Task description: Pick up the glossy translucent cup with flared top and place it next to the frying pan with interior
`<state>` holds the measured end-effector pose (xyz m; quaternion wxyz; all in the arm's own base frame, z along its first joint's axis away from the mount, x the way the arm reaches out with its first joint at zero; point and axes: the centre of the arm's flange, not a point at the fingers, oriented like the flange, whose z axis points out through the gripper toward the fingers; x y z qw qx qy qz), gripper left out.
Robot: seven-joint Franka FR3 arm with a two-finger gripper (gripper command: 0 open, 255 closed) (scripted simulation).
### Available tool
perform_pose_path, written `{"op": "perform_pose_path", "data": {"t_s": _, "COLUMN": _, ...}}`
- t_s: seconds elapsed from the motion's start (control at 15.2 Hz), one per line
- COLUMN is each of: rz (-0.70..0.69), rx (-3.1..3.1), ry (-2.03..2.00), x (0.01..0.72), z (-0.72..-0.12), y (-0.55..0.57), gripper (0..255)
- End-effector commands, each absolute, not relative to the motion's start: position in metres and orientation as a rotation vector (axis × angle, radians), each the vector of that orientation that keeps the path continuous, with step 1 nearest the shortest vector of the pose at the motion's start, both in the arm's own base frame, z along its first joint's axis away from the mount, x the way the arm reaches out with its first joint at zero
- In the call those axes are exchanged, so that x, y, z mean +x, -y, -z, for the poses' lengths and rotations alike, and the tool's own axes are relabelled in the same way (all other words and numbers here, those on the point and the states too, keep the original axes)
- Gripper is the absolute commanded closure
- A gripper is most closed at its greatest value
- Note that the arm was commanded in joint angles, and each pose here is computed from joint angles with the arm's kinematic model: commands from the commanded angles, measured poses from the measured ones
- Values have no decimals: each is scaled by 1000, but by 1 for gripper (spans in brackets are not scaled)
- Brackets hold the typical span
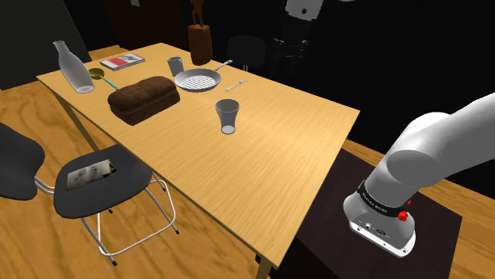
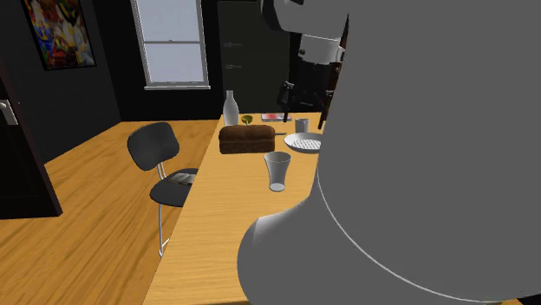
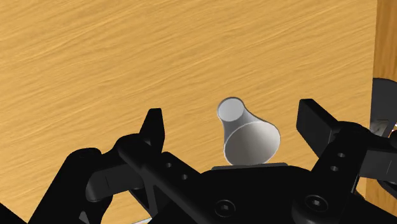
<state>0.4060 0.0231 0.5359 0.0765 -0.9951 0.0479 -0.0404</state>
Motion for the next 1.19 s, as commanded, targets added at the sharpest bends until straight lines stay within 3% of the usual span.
{"op": "perform_pose_path", "data": {"t_s": 0.0, "rz": 108, "rx": -2967, "ry": -166, "x": 427, "z": -518, "y": -23, "gripper": 0}}
{"op": "perform_pose_path", "data": {"t_s": 1.12, "rz": -5, "rx": -2835, "ry": -332, "x": 596, "z": -372, "y": -25, "gripper": 0}}
